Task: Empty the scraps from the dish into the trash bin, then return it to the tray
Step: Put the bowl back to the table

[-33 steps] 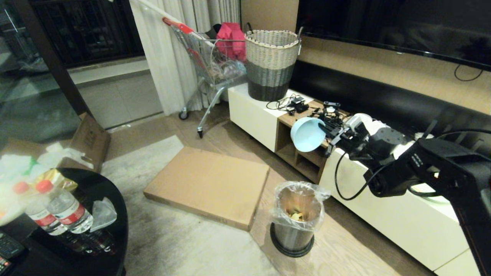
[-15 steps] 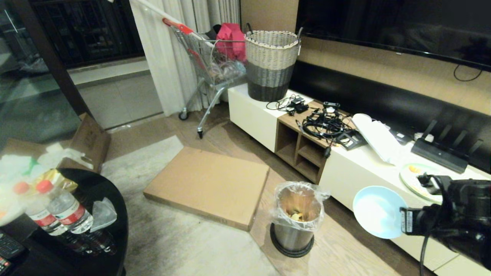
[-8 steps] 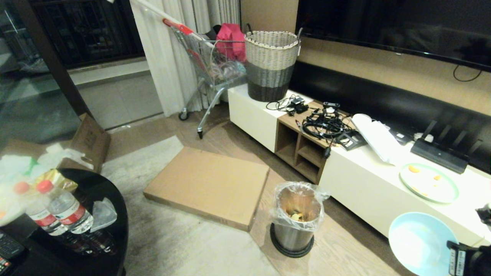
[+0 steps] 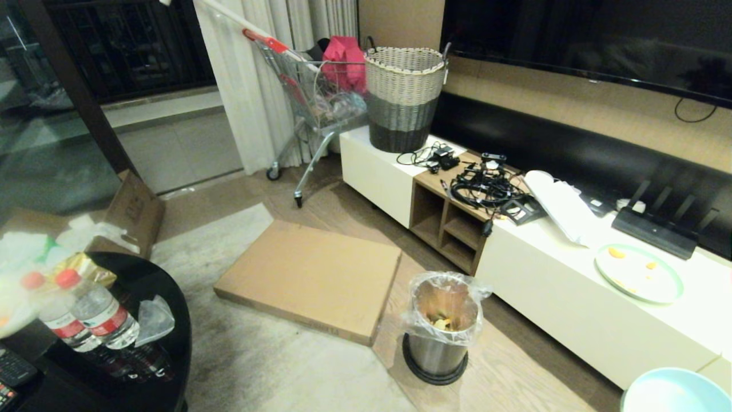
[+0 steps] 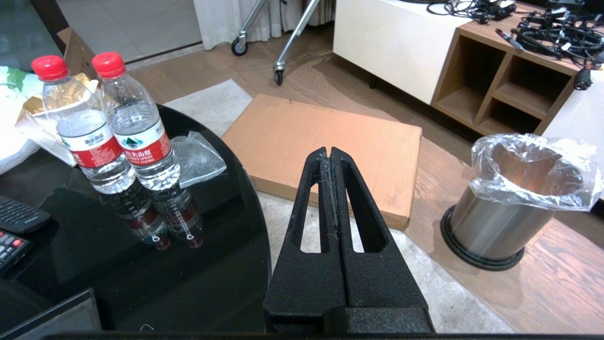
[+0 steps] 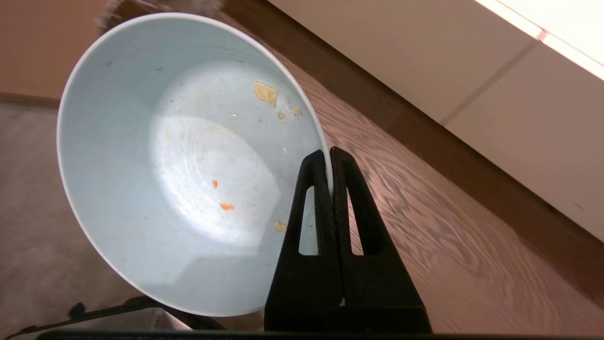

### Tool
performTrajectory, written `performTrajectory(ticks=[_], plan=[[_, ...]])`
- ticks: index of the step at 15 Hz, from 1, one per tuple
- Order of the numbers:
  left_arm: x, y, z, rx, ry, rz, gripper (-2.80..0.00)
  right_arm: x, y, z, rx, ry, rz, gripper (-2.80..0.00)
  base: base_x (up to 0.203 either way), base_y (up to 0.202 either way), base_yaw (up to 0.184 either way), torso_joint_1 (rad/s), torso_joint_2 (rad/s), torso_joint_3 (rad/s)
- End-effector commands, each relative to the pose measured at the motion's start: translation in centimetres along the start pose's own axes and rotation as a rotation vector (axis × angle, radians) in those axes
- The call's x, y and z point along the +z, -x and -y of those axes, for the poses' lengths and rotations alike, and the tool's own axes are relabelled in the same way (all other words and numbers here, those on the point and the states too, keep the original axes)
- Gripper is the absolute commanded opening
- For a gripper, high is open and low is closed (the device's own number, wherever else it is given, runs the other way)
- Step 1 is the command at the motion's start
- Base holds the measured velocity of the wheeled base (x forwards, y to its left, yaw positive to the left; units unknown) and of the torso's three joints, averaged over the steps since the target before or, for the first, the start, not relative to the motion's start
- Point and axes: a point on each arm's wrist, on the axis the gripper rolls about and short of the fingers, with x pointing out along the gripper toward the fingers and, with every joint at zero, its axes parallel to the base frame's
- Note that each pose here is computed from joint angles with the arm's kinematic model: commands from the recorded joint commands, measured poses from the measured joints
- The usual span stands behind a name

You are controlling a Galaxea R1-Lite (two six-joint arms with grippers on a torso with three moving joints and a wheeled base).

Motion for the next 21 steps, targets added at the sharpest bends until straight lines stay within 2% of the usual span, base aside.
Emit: performTrajectory(ticks=[1,4,10,13,18,21], plan=[[0.0,0.0,0.0,0.000,0.001,0.001,-2.80,-1.4,2.0,0.3,0.069,0.015,0.145,-2.80,0.000,0.000,0.000,0.000,0.00,0.000],[0.0,0.0,0.0,0.000,0.001,0.001,-2.80,-2.4,2.7,0.4,0.177,0.072,0.206,-2.80,0.000,0.000,0.000,0.000,0.00,0.000],[0.0,0.0,0.0,0.000,0.001,0.001,-2.80,-2.3,2.8,0.4,0.174,0.059,0.216,-2.80,0.000,0.000,0.000,0.000,0.00,0.000],[0.0,0.0,0.0,0.000,0.001,0.001,-2.80,-2.7,3.4,0.5,0.117,0.022,0.300,-2.80,0.000,0.000,0.000,0.000,0.00,0.000],[0.0,0.0,0.0,0.000,0.001,0.001,-2.80,-3.5,4.3,0.7,0.140,0.004,0.456,-2.80,0.000,0.000,0.000,0.000,0.00,0.000],[0.0,0.0,0.0,0.000,0.001,0.001,-2.80,-3.6,4.4,0.8,0.142,-0.002,0.475,-2.80,0.000,0.000,0.000,0.000,0.00,0.000]])
